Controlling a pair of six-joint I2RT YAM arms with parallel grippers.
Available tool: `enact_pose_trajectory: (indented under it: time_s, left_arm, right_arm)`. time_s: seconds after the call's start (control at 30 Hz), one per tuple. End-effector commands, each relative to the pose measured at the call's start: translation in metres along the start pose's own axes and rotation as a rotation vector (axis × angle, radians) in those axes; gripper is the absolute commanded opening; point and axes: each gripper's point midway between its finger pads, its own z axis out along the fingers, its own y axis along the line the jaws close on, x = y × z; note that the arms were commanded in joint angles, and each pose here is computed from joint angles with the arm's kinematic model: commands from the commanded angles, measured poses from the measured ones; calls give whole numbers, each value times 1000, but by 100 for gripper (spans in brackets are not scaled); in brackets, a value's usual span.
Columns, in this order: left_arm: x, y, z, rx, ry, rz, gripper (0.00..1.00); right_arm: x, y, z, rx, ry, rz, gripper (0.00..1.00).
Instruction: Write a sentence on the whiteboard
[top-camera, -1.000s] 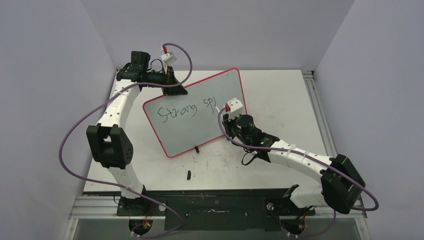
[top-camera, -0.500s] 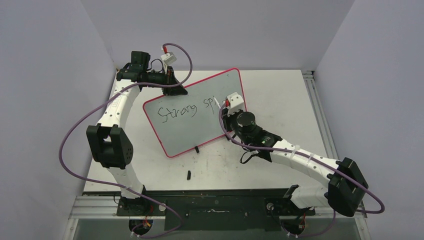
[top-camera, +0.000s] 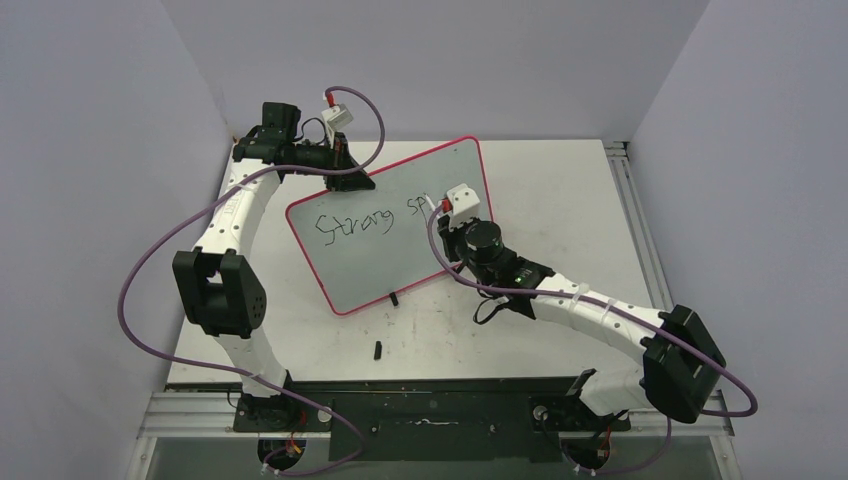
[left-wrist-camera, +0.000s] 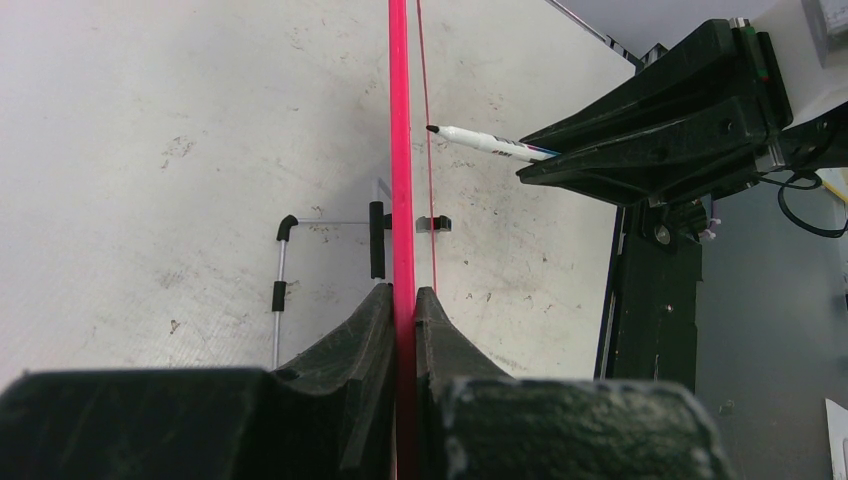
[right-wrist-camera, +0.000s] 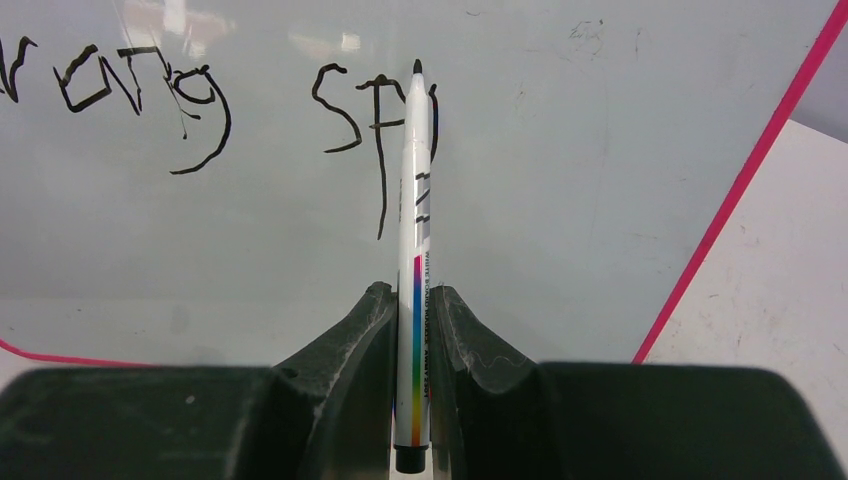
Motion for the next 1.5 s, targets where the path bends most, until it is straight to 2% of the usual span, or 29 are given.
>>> enact_pose_trajectory:
  time_s: [0.0,0.4,0.67,0.87,1.47]
  left_arm:
    - [34,-19,9,65,81,-131,0]
    - [34,-19,9,64,82,-131,0]
    - [34,-18,9,65,81,-133,0]
    - [35,-18,10,61,81,-132,0]
    - [37,-18,11,51,88,-130,0]
  right_arm:
    - [-32,-5,6,26,-84,29,5]
    - [-26,-8,11,23,-65,33,5]
    - [-57,-12,-19,4,-154,45,5]
    - [-60,-17,-37,-1,-163,41,5]
    - [-20,-30,-38,-25,-93,41,5]
